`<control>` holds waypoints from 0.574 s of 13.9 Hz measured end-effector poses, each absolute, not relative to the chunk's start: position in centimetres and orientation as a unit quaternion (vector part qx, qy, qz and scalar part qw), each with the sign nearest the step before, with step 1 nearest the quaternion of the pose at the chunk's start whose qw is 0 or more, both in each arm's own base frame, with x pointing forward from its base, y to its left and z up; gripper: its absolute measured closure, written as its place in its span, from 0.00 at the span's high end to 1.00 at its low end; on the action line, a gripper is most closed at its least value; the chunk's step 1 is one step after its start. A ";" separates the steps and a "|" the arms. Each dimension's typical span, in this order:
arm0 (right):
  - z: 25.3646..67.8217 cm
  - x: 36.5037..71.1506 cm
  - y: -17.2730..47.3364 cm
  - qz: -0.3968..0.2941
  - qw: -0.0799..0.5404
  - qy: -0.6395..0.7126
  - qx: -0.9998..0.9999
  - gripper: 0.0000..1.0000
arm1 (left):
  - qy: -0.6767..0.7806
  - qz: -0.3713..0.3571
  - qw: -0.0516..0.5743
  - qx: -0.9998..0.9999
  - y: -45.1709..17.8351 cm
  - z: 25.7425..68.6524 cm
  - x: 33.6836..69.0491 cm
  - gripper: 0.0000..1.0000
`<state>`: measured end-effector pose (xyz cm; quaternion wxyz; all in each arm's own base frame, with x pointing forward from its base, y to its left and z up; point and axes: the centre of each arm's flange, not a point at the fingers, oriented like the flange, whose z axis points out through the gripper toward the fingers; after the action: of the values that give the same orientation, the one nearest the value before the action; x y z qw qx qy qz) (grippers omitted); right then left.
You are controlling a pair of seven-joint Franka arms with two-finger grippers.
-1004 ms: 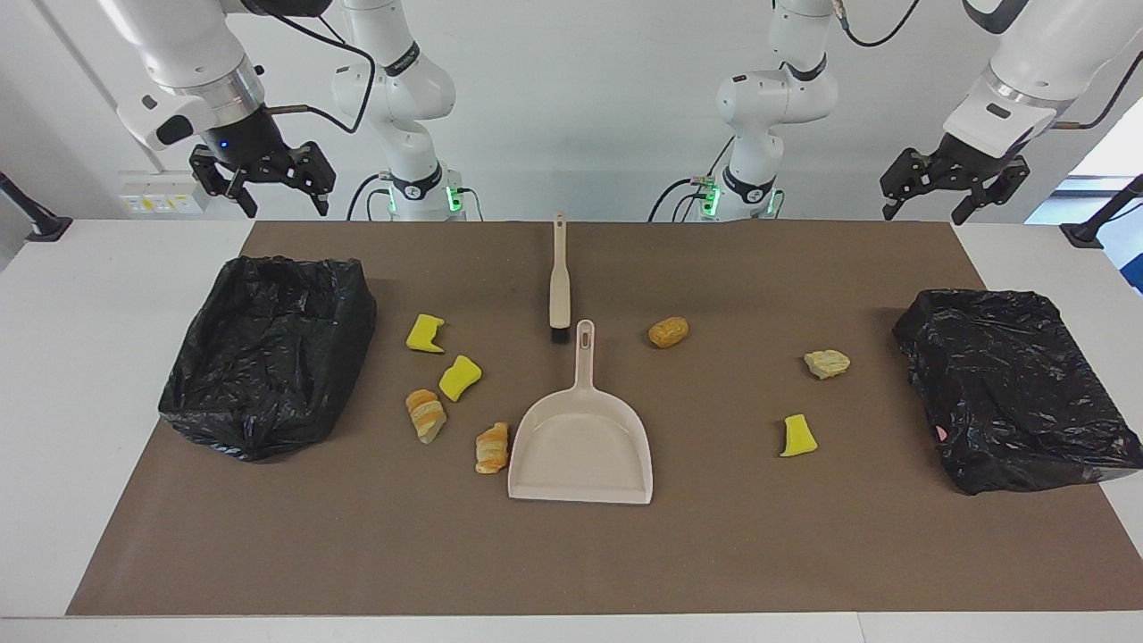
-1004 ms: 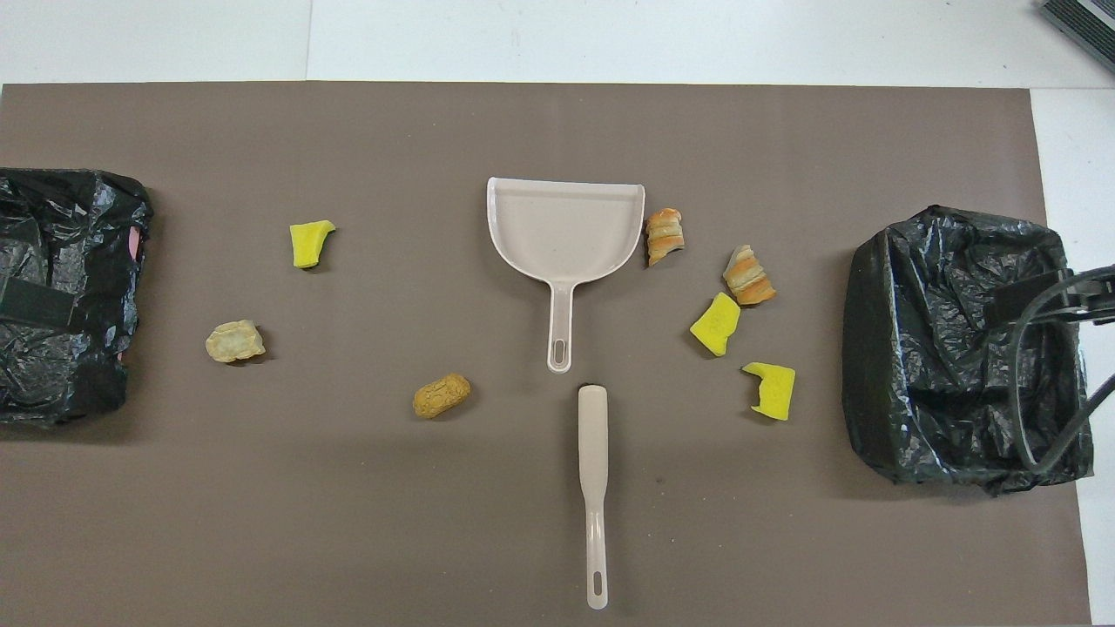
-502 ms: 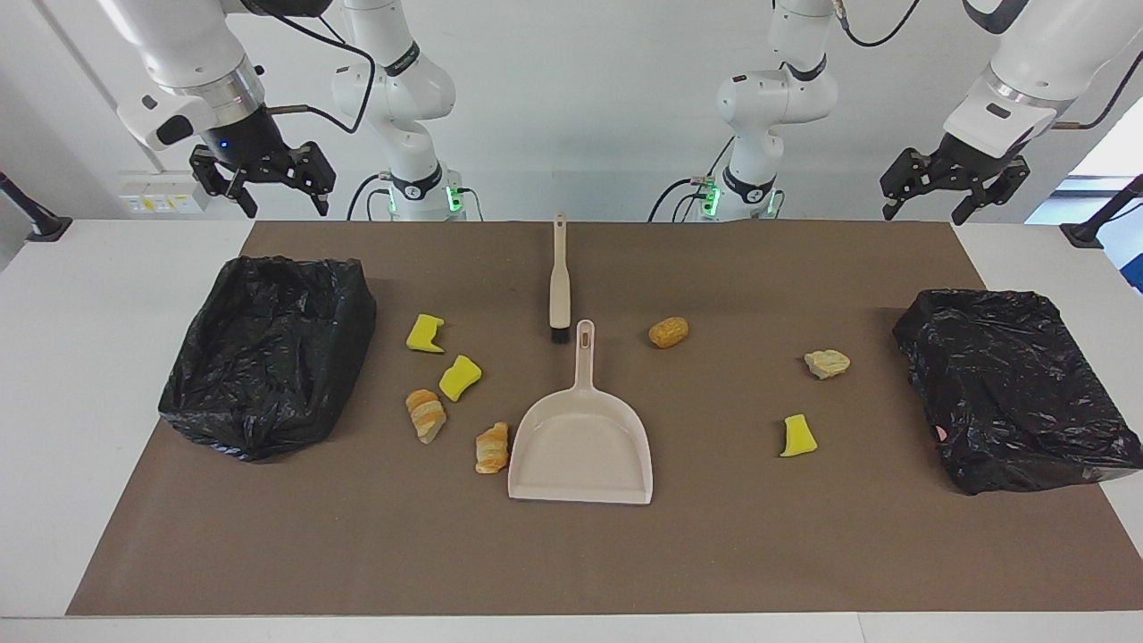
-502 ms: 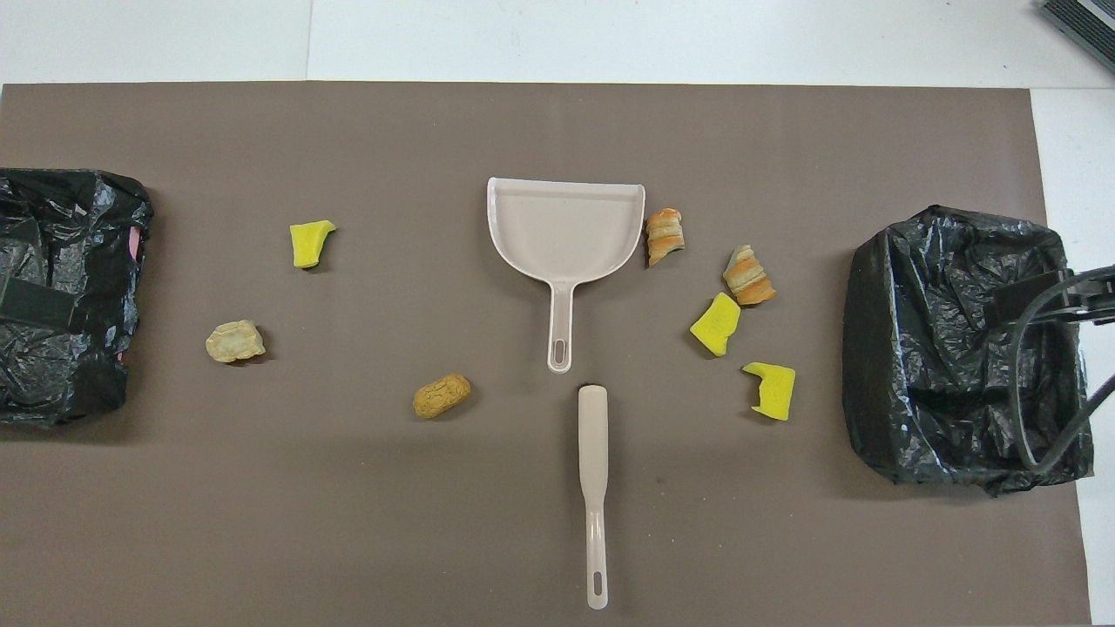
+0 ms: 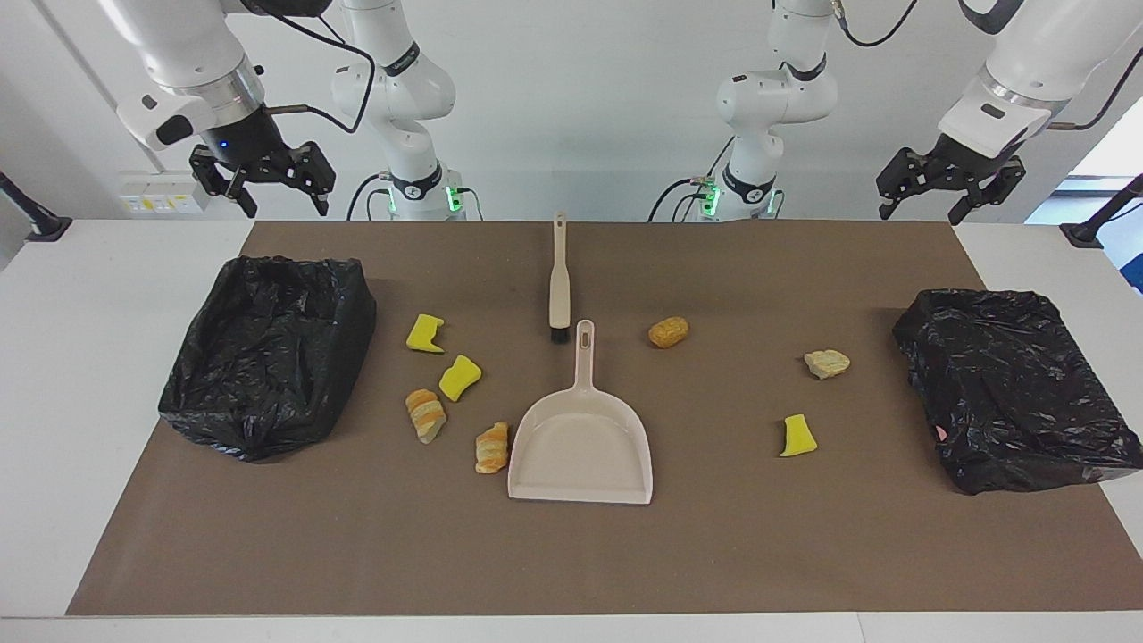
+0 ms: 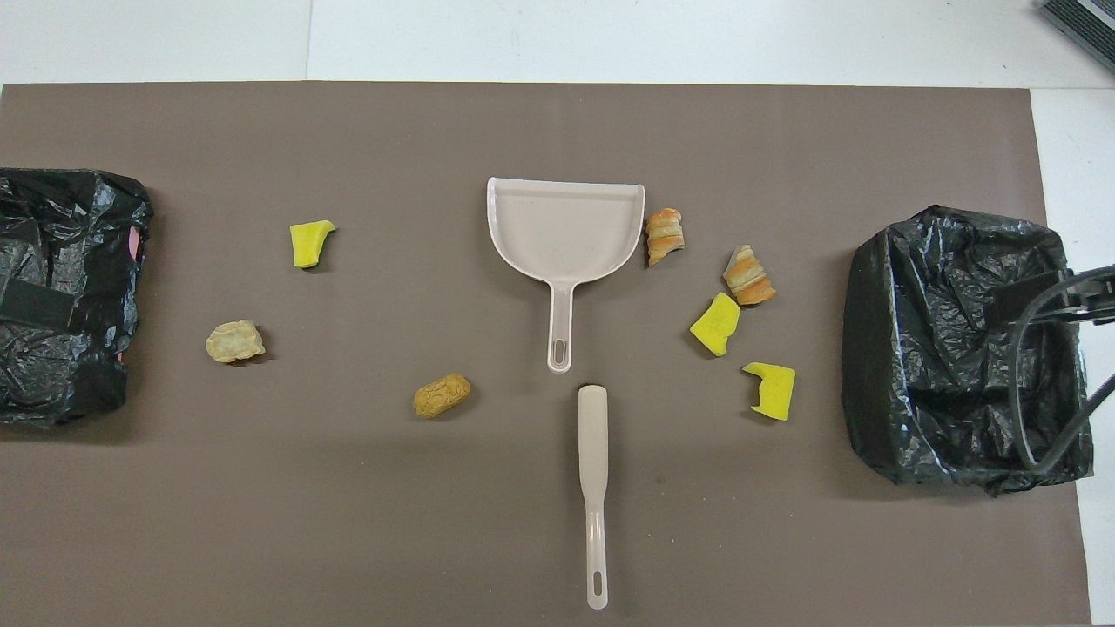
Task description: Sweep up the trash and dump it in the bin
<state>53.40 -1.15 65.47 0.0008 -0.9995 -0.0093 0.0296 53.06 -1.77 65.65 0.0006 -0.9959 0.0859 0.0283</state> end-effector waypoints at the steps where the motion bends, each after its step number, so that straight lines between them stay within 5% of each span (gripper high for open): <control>1: 65.5 53.4 -1.1 0.030 0.001 -0.009 -1.000 1.00 | 0.086 0.028 0.001 -0.996 -1.8 65.6 53.1 1.00; 8: 65.5 53.4 -1.1 0.030 0.001 -0.009 -1.000 1.00 | 0.084 0.028 0.000 -0.996 -1.6 65.7 53.1 1.00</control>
<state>53.40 -1.15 65.47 0.0008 -0.9995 -0.0093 0.0296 53.06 -1.55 65.67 0.0005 -0.9961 0.0840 0.0281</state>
